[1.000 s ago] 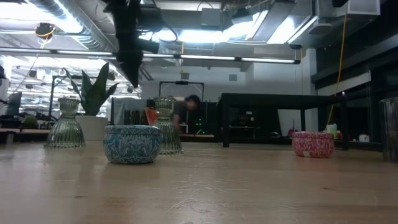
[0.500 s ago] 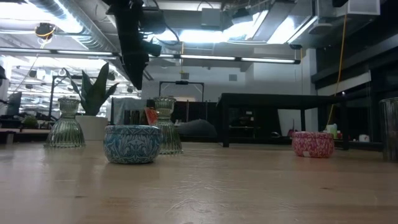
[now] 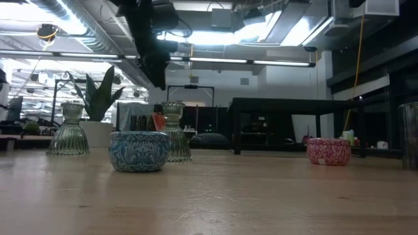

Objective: Pick & Place candle stick holders
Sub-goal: Put the top silver scented candle on the shelf

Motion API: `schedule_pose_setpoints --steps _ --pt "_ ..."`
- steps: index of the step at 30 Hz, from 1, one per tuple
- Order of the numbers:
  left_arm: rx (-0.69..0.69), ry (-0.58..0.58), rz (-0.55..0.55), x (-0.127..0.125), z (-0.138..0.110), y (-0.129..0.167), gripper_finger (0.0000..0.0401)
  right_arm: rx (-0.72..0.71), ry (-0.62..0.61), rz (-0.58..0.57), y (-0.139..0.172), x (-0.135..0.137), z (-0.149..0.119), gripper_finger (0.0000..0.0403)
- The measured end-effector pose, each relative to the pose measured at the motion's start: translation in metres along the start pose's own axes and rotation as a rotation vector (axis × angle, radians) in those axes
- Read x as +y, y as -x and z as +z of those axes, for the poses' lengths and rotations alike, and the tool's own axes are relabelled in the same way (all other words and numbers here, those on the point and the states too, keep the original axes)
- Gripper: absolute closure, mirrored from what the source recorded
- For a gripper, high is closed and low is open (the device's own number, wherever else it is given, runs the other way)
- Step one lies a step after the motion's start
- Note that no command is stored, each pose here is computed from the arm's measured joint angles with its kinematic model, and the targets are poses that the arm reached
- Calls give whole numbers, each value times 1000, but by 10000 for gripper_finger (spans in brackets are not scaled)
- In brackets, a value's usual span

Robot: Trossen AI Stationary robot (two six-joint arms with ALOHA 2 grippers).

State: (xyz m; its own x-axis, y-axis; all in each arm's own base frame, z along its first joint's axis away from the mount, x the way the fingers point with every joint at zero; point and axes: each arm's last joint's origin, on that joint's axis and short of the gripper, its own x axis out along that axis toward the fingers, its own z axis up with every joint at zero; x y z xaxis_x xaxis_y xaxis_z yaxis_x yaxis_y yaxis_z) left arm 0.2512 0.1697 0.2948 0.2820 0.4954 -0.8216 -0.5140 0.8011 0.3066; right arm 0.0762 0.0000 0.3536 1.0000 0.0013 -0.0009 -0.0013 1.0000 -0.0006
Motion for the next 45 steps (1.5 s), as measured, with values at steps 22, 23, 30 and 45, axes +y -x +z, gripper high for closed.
schedule_pose_setpoints --steps 22,23,30,45 --pt "170 -190 -267 5 -22 -4 1 0 0 0 0 0 0 396" --pt "181 -213 -271 4 -23 -6 1 0 0 0 0 0 0 396" --pt "210 -339 -279 2 -22 -18 1 0 0 0 0 0 0 396" --pt "259 -359 -263 6 -22 -46 1 0 0 0 0 0 0 396"
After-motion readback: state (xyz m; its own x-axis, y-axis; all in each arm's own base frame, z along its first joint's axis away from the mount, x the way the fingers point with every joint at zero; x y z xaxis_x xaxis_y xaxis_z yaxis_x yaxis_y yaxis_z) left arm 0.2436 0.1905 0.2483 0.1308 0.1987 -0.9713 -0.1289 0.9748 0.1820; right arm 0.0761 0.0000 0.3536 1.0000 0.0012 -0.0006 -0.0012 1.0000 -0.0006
